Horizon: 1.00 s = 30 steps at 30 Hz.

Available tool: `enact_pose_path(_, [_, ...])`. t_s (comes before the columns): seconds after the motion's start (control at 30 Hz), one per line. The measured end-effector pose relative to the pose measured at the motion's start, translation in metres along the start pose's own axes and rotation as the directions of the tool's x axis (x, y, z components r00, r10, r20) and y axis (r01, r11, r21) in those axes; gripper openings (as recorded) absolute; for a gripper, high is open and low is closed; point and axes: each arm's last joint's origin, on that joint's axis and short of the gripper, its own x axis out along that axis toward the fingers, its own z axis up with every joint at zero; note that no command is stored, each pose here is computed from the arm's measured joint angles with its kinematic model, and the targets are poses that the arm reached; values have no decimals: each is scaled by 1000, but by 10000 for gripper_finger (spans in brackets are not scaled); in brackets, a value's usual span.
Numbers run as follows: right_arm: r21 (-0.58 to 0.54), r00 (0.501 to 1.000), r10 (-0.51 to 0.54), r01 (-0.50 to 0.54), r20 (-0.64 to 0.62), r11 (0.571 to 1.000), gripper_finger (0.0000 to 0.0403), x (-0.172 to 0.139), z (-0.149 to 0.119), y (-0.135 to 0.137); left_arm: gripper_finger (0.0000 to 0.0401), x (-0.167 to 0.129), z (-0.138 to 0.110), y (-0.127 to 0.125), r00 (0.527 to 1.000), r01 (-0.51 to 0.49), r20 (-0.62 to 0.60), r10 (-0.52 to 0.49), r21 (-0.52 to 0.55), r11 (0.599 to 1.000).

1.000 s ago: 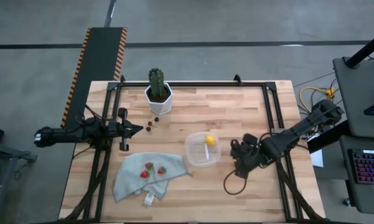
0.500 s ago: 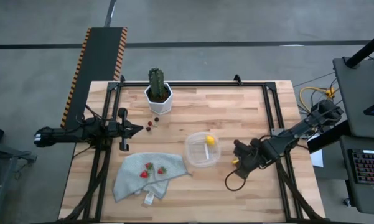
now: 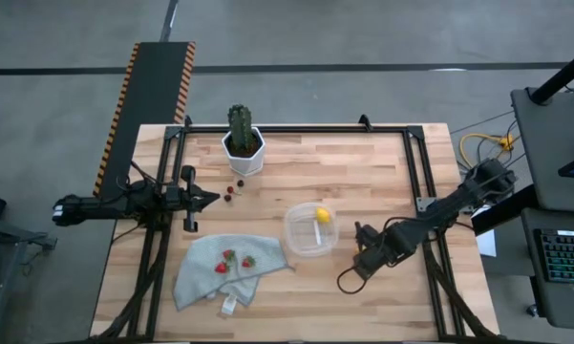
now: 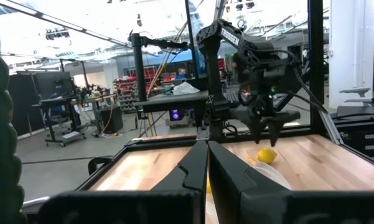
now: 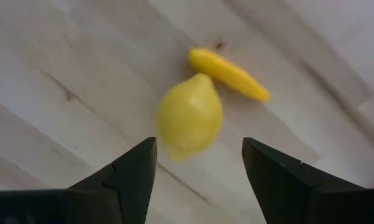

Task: Pick and placing Produce into tupperware
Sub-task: Put the yellow lemon into the transparent container

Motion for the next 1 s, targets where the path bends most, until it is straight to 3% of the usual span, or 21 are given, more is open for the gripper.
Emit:
enact_pose_path(0.3, [-11, 997, -82, 82, -10, 997, 296, 23, 1, 7, 0, 0, 2, 0, 1000, -2, 18, 2, 1, 1000])
enact_pose_path(0.5, [5, 993, -118, 118, -15, 993, 316, 36, 2, 10, 0, 0, 2, 0, 1000, -3, 18, 3, 1, 1000])
enact_pose_path(1.0, [25, 990, -142, 142, -7, 990, 272, 46, 5, 13, 0, 0, 2, 0, 1000, -2, 18, 2, 2, 1000])
